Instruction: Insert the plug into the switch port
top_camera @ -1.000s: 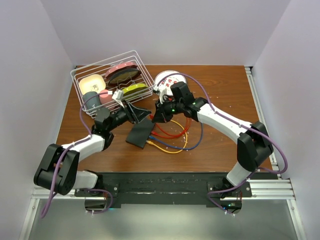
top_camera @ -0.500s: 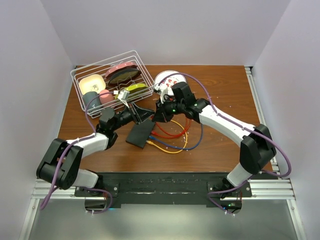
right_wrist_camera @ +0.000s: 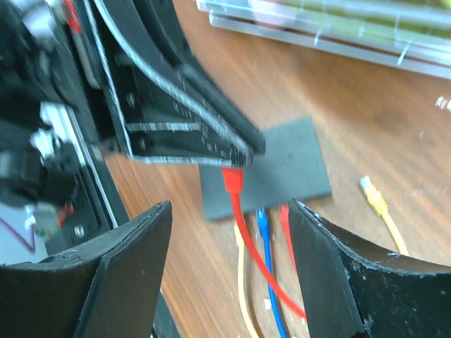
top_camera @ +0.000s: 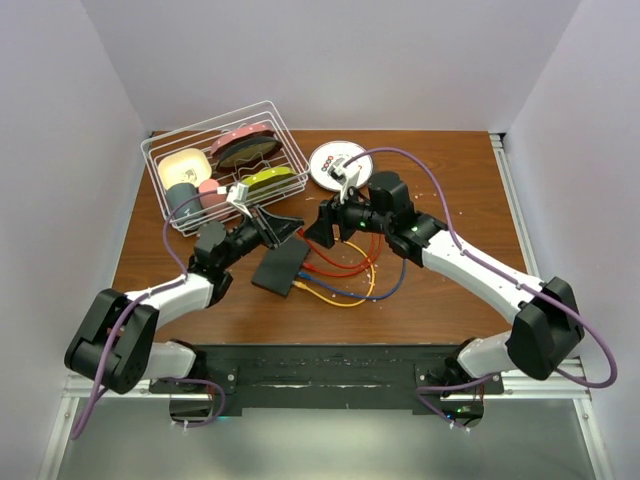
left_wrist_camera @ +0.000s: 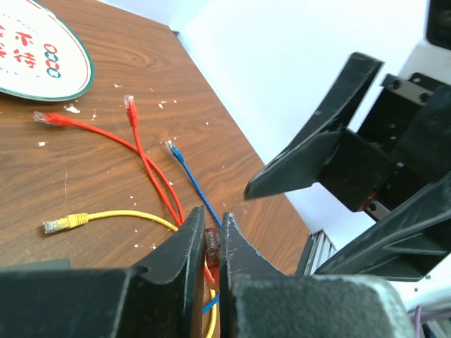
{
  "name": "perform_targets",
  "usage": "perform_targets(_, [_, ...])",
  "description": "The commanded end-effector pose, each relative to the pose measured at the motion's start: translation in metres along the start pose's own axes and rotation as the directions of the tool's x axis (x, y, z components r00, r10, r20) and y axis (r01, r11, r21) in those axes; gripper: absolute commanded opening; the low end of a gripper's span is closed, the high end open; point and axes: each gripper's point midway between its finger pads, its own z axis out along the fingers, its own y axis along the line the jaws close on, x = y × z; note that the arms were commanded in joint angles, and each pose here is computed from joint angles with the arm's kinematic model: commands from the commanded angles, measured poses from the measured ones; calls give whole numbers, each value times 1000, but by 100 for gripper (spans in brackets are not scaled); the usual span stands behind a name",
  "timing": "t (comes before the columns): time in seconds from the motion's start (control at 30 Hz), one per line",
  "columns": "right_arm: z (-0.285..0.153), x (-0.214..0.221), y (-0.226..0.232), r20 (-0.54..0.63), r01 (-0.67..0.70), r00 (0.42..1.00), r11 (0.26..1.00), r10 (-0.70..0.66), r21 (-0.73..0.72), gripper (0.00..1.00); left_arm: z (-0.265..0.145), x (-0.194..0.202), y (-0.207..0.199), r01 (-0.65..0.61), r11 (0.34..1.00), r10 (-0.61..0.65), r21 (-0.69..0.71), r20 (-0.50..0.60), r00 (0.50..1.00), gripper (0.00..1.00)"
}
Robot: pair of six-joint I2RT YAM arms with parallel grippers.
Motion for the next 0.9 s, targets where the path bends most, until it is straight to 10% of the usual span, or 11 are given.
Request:
perform_targets(0.0, [5,-27,4,127,-17,992,1000,18,-15,69,-1,-14,-7,36,999,-35,-13,82,996,0])
perform_targets(0.13, [12,-24,8,122,-34,992,998,39,-43,56,-1,-14,-10,39,999,-39,-4,84,996,0])
perform_targets(0.87, [28,-2,7,61,-31,998,1000,31,1,49,-3,-15,-11,83,997,-81,-10,101,992,0])
